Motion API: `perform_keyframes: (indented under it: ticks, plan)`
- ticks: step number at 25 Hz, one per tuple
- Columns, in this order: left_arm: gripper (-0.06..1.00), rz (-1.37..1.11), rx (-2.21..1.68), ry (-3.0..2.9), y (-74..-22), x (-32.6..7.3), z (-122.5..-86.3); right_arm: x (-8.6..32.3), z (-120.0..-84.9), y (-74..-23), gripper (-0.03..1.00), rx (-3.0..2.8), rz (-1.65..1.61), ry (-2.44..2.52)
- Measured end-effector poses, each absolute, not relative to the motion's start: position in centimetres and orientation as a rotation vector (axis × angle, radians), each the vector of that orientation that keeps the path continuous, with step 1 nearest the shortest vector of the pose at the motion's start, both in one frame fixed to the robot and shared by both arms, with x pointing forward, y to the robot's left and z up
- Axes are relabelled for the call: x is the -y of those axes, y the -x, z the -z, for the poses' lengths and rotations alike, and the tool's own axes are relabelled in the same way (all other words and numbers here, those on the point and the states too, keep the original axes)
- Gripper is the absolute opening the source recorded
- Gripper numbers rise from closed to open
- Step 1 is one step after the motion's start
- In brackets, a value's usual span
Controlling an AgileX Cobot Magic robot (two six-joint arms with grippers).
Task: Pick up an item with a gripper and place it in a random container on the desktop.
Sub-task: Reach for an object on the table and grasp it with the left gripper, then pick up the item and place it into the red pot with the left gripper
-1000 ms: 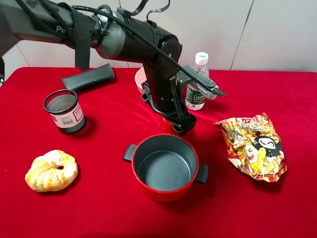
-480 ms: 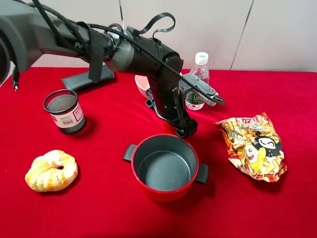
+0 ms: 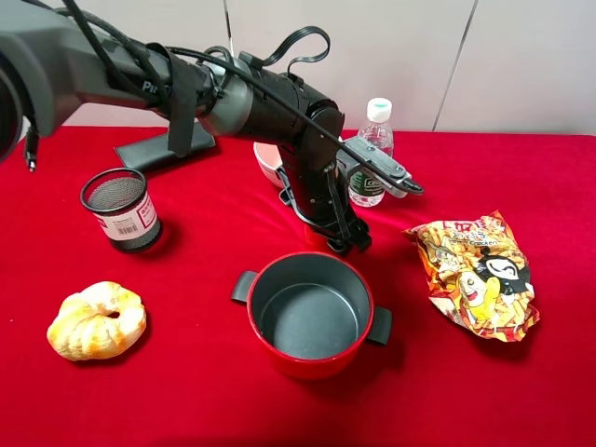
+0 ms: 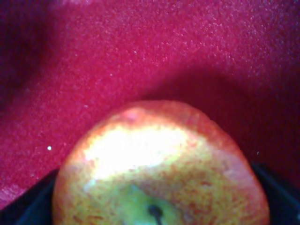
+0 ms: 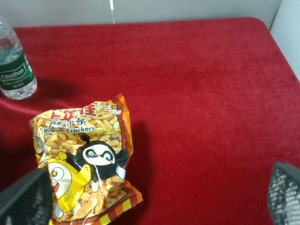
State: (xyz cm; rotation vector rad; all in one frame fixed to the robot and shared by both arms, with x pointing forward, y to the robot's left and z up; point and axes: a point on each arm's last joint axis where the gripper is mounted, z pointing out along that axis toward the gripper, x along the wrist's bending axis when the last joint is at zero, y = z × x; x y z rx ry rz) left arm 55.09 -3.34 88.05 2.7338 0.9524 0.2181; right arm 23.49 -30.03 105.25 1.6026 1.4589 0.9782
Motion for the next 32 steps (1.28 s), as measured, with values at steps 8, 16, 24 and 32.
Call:
perform_keyframes:
  ticks: [8,16,24,32]
  plan:
    - [0.72,-0.219,-0.952,-2.733,-55.1,3.3,-88.0,30.0,-105.3,-23.5,0.69,-1.459,-0.978,-1.603]
    - [0.72,-0.219,-0.952,-2.733,-55.1,3.3,-88.0,30.0,-105.3,-23.5,0.69,-1.459,-0.978,-1.603]
    - [0.72,-0.207,-0.976,-2.745,-55.2,3.4,-88.5,30.0,-105.3,-23.5,0.69,-1.459,-0.978,-1.603]
    - [0.72,-0.214,-0.984,-2.742,-55.9,4.2,-90.9,30.0,-105.3,-23.5,0.69,-1.459,-0.978,-1.603]
